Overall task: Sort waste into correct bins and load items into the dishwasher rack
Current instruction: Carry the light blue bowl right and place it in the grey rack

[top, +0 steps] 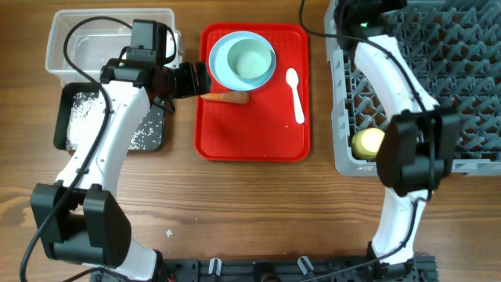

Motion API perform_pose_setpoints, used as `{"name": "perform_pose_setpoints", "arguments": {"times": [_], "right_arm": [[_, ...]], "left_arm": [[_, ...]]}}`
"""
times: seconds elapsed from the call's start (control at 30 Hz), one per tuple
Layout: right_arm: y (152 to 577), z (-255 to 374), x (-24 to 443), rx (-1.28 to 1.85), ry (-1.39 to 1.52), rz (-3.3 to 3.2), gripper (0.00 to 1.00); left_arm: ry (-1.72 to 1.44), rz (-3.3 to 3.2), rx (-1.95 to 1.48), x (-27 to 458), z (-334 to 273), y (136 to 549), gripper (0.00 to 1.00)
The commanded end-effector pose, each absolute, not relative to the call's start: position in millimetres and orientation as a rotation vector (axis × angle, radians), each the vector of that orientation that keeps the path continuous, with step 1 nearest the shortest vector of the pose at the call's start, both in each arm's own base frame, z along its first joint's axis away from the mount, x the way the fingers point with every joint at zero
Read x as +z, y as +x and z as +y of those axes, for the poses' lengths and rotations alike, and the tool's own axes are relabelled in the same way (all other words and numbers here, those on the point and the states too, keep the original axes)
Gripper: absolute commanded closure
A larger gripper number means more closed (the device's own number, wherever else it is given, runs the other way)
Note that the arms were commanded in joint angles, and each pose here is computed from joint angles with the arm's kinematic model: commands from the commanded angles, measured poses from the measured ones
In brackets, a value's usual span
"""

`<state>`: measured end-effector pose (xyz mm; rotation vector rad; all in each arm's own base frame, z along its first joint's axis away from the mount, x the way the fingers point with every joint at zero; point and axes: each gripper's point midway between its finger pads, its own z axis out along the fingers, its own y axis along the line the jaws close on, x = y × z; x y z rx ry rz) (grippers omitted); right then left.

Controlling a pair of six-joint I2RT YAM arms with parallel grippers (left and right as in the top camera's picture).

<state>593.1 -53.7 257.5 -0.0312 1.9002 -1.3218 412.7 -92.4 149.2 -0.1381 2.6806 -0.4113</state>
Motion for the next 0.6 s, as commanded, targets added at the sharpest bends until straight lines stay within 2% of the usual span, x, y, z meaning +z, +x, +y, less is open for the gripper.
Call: {"name": "perform_pose_setpoints", "arguments": {"times": [0.0, 0.27, 0.57], "right_arm": [[605.8, -59.8, 236.7, -1.407, -0.086, 1.895, 0.96], [615.2, -56.3, 191.3, -1.426, -0.193, 1.960, 0.96], [610.4, -45.0, 173.3, -1.434, -0.288, 2.027, 0.95]], "left_arm": [[-0.144, 2.680, -0.406, 148.2, -89.9, 413.6, 0.00], [-0.144, 2.680, -0.406, 148.2, -89.9, 413.6, 0.00], [-0.144, 2.680, -0.406, 148.2, -89.9, 413.6, 0.00]]}}
